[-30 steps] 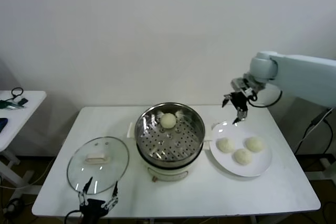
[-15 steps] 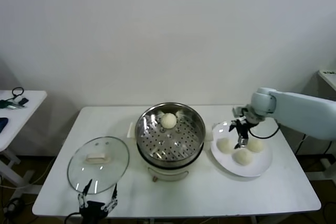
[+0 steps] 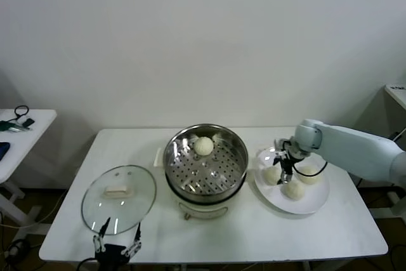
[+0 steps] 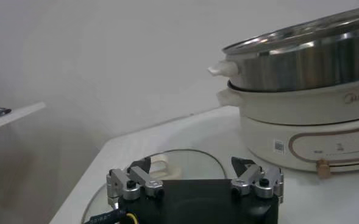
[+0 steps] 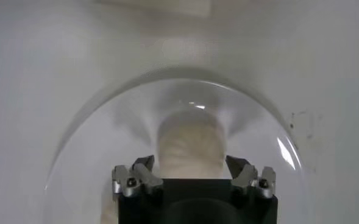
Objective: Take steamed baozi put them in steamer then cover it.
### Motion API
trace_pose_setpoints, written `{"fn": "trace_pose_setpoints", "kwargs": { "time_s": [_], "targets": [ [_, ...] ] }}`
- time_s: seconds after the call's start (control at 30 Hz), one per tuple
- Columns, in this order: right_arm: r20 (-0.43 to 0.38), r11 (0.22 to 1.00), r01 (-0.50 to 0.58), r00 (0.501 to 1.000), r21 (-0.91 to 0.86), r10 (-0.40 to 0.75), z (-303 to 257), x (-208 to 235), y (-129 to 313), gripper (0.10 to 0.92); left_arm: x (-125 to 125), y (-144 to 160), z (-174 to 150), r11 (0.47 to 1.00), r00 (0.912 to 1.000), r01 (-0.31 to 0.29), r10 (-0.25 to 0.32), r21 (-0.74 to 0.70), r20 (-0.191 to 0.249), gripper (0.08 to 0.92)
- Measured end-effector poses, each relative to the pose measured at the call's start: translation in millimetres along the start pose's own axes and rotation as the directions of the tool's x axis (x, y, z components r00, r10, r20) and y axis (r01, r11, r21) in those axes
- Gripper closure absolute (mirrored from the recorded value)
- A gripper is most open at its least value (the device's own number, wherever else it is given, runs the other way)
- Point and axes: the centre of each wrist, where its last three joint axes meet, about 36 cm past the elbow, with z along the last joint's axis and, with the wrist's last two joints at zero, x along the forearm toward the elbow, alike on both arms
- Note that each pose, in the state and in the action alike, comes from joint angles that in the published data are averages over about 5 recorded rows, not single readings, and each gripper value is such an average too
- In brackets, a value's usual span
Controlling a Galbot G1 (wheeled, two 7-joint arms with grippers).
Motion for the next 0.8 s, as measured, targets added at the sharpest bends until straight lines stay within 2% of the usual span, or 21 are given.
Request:
{"fn": "trace_pose_setpoints", "kwargs": {
  "time_s": [0.23, 0.4, 0.63, 0.8],
  "targets": [
    [0.011, 1.000, 0.012, 1.000, -0.011, -0.012, -0.7, 3.2, -1.1, 0.381, 0.6, -0.5, -1.2, 1.000, 1.0000, 0.002, -0.002, 0.000, 0.003, 0.177],
    [0.026, 1.000, 0.007, 1.000, -0.008, -0.007, -2.9, 25.1, -9.2, 0.393, 0.6, -1.5, -2.5, 1.000, 1.0000, 0.000, 0.000, -0.002, 0.006, 0.177],
    [0.044, 0.999, -0.033, 0.999, 0.031, 0.031, -20.9, 103.7, -35.2, 0.394, 1.6, -3.0, -5.8, 1.000, 0.9999, -0.005, 0.005, -0.001, 0.012, 0.177],
    [0.103, 0.994, -0.092, 0.991, 0.050, 0.087, -58.0, 183.0, -48.9, 0.394, 0.3, -2.2, -9.8, 1.000, 0.9998, -0.007, 0.007, -0.002, 0.020, 0.177]
  ]
}}
